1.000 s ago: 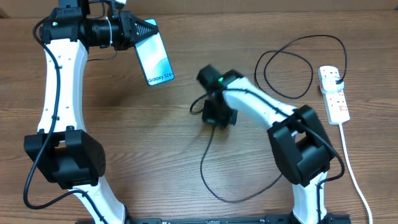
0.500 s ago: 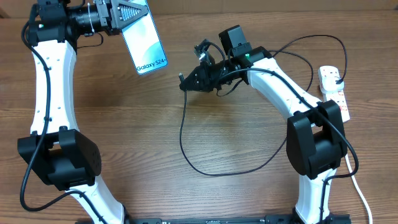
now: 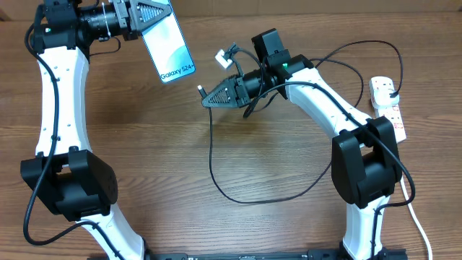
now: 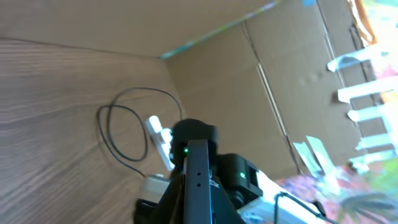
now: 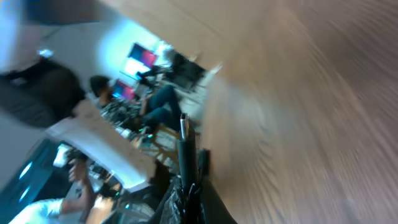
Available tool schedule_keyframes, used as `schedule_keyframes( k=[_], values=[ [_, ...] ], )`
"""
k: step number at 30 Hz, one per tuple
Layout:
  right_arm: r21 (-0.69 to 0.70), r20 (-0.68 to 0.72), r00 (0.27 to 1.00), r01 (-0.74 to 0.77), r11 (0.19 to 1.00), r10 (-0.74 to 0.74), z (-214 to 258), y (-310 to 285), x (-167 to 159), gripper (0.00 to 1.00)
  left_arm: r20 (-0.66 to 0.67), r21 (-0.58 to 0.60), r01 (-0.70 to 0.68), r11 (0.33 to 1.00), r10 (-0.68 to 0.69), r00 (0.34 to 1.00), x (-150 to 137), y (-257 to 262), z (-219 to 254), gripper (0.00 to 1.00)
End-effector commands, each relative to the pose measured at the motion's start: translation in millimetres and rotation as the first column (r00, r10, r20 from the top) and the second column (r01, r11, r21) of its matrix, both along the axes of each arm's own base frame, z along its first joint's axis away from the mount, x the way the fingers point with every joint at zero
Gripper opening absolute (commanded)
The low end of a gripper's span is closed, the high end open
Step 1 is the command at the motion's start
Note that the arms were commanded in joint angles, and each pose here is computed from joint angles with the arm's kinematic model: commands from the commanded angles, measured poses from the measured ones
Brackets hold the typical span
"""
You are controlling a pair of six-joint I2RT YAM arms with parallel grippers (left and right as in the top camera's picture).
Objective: Plug charger to phone and switch on socket
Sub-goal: 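Lift the plug with the right gripper toward the phone's bottom edge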
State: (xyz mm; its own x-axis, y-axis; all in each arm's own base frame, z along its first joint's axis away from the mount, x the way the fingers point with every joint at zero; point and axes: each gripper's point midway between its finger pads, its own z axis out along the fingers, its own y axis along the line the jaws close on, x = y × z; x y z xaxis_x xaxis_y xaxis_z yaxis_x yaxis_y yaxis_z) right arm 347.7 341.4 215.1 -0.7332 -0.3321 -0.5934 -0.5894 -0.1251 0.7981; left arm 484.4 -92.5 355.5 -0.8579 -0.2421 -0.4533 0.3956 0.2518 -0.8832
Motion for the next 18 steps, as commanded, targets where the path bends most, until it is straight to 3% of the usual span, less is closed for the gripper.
schedule_keyframes(
  k=[1, 8, 18],
  values=[
    [0.128, 0.018, 0.997, -0.079, 0.989, 0.077, 31.4, -2.0, -3.5, 0.04, 0.031, 0.04, -0.071, 0.997, 0.07, 0.997, 6.8, 7.2, 9.6, 0.04],
    [0.079, 0.011, 1.0, -0.023, 0.997, 0.022, 35.7, 6.0, 15.3, 0.04, 0.105, 0.068, -0.116, 0.991, 0.108, 0.989, 17.7, 11.0, 14.2, 0.04],
    [0.019, -0.162, 0.987, -0.006, 1.0, 0.009, 43.6, 9.7, 19.3, 0.04, 0.093, 0.069, -0.116, 0.991, 0.11, 0.99, 18.3, 6.7, 13.4, 0.04]
  ],
)
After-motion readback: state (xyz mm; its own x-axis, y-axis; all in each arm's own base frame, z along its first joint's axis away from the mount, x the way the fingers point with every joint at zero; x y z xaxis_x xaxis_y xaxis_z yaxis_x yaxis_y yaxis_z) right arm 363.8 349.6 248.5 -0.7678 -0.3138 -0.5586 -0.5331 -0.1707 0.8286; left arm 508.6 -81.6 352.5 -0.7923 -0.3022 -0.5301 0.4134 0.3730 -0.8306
